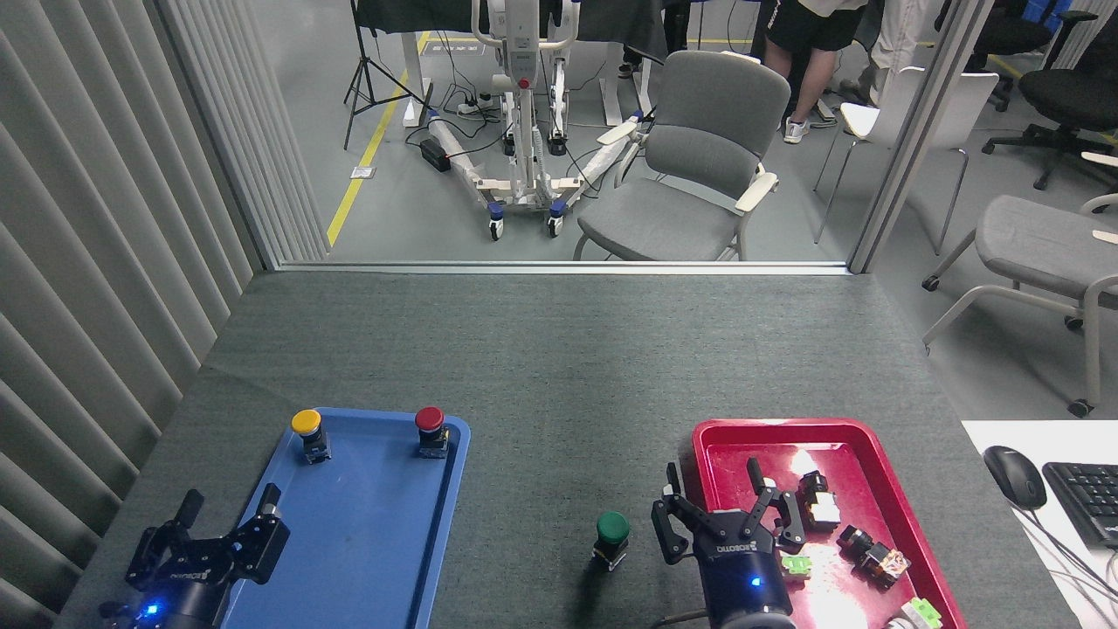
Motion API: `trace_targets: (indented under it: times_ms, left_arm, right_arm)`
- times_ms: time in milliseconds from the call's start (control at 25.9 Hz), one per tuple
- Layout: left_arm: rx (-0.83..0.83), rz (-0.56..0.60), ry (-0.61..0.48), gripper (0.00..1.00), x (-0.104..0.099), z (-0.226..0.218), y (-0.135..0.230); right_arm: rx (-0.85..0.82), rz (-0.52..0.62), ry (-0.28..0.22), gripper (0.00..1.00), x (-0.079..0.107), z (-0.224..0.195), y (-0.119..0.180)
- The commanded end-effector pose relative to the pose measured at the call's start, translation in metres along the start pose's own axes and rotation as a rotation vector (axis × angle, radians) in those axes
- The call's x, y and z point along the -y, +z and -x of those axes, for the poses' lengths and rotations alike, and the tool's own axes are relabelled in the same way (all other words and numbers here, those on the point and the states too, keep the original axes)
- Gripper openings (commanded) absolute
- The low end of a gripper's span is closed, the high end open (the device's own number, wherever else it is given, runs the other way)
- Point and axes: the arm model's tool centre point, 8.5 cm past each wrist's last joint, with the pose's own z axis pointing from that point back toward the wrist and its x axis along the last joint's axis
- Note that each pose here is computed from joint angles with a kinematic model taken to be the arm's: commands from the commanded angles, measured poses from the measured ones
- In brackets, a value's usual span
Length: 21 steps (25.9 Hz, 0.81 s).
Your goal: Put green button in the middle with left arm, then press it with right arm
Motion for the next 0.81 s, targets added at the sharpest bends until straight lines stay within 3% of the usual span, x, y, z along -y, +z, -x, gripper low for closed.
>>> trace_targets:
  times_ms: [0,232,348,464,773]
  left_arm:
    - [-0.014,-0.036,0.013,1.00,-0.011,0.006,0.001]
    - [-0.013,-0.054,0.020,1.00,-0.015,0.007,0.001]
    - [-0.018,-0.047,0.017,1.00,-0.016,0.011,0.001]
    - [-0.051,-0.049,-0.006,1.00,-0.021,0.020,0.002]
    - [-0.089,-0.020,-0.013,1.00,-0.010,0.028,0.003]
  right_arm:
    - [-0.031,0.001,0.039,1.00,-0.001,0.026,0.005]
    - [-0.064,-0.018,0.051,1.00,-0.006,0.040,0.019]
    - [-0.075,-0.031,0.007,1.00,-0.009,0.040,0.023]
    - [-0.080,-0.005,-0.054,1.00,0.000,0.038,0.021]
    - [-0.012,-0.012,-0.061,1.00,-0.001,0.030,0.023]
